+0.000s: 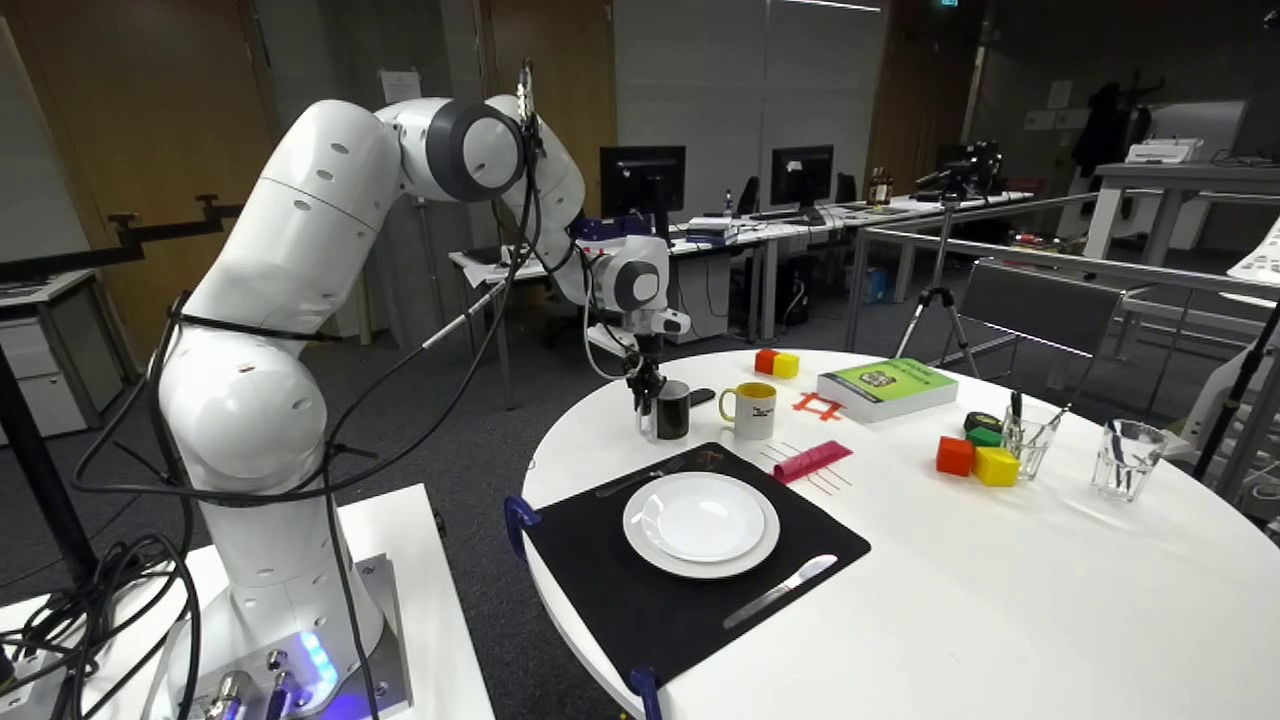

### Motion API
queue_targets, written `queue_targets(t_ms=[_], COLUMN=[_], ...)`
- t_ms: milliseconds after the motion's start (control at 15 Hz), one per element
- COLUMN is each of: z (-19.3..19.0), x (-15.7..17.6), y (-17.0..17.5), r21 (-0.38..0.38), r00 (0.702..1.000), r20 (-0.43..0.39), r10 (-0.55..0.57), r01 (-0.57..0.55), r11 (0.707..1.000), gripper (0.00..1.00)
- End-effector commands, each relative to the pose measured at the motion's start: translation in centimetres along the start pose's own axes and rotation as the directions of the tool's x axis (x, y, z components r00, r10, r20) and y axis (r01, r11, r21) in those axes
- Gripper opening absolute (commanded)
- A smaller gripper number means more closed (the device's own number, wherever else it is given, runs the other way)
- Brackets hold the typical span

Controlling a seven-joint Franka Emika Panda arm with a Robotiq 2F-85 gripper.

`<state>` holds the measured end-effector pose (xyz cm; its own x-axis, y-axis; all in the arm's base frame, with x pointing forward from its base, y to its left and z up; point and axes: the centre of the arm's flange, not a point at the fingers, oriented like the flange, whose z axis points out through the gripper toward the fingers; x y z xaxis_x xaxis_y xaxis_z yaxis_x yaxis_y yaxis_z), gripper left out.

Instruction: Move the black cup to the left side of the white plate

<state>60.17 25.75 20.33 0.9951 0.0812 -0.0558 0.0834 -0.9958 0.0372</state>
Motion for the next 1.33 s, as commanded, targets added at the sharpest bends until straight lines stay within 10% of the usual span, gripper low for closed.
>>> queue_targets(t_ms=[0, 1267], z=[-1.7, -11.0], x=[0.2, -2.8], y=[0.1, 0.2], r21=[-0.004, 0.018], r00=[1.000, 0.991], r20=[-0.025, -0.121], r10=[0.004, -0.062], r01=[-0.005, 0.064], r11=[1.000, 0.998], gripper=[0.05, 0.05])
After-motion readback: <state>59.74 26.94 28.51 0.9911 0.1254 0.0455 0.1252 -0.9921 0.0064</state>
